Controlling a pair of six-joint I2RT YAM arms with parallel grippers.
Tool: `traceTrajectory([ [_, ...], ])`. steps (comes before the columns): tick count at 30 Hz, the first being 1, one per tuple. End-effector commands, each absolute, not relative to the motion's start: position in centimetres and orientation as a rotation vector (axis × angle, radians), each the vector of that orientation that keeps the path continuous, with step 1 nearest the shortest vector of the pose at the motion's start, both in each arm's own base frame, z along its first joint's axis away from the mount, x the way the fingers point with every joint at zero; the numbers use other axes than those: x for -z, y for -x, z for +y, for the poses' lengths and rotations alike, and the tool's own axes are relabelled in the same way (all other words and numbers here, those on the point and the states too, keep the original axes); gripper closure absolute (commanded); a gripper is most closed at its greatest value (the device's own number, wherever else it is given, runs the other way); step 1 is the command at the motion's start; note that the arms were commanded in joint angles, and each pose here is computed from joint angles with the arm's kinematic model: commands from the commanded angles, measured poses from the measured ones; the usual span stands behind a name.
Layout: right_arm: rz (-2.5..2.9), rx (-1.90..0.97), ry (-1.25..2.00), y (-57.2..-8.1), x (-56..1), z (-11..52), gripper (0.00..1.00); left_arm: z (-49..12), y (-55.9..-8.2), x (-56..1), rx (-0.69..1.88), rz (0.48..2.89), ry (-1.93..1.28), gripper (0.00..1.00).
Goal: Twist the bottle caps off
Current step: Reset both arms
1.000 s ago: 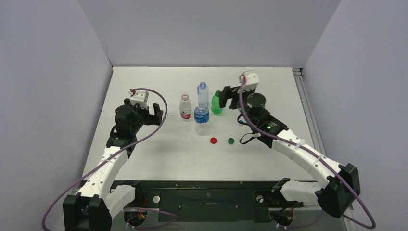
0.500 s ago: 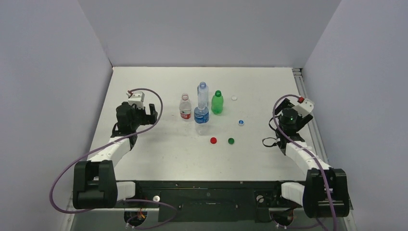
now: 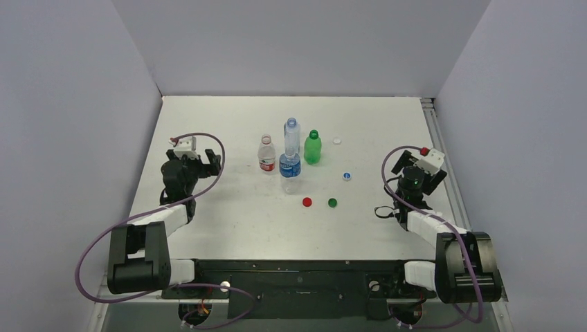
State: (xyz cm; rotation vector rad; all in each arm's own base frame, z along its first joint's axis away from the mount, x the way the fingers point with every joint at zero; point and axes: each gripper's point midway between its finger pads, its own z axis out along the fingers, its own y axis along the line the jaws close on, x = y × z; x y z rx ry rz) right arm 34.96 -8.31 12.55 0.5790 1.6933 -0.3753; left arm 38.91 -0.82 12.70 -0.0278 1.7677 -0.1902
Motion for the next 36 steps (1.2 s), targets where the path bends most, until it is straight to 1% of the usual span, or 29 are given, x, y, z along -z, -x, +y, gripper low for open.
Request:
traceTrajectory([
  [1,1.587,0.397,-0.572,-34.7,-13.8,-8.3,0.17,-0.3,-40.0,-15.7,0.202,1.645,0.064,0.03],
  [4,1.585,0.396,-0.568,-35.2,-13.4,-8.0,0.17,0.0,-39.8,-14.9,0.198,1.694,0.101,0.03],
  [8,1.566,0.396,-0.551,-35.0,-12.9,-7.6,0.17,0.1,-38.8,-15.5,0.168,1.643,0.049,0.04],
  [12,1.547,0.384,-0.523,-34.5,-12.6,-7.1,0.17,0.4,-38.2,-12.5,0.154,1.758,0.062,0.03],
  [14,1.497,0.401,-0.506,-33.7,-12.7,-6.6,0.16,0.6,-37.7,-11.5,0.129,1.737,0.054,0.03],
  [15,1.499,0.407,-0.509,-33.5,-12.6,-6.4,0.16,0.7,-37.5,-11.8,0.136,1.689,0.071,0.04],
  [17,1.503,0.399,-0.523,-34.5,-13.0,-6.7,0.16,0.1,-37.1,-11.5,0.147,1.652,0.034,0.04],
  [18,1.541,0.389,-0.532,-34.6,-12.2,-7.0,0.16,-0.1,-37.0,-10.1,0.148,1.670,0.028,0.04],
  [19,1.553,0.369,-0.528,-34.9,-12.1,-7.4,0.16,-0.6,-37.1,-11.2,0.152,1.602,-0.004,0.04],
  [21,1.553,0.367,-0.529,-34.9,-12.0,-7.6,0.16,-0.8,-37.3,-9.7,0.133,1.681,-0.012,0.03],
  [36,1.542,0.368,-0.530,-34.6,-12.2,-7.5,0.15,-1.1,-37.6,-9.9,0.099,1.673,-0.006,0.03],
])
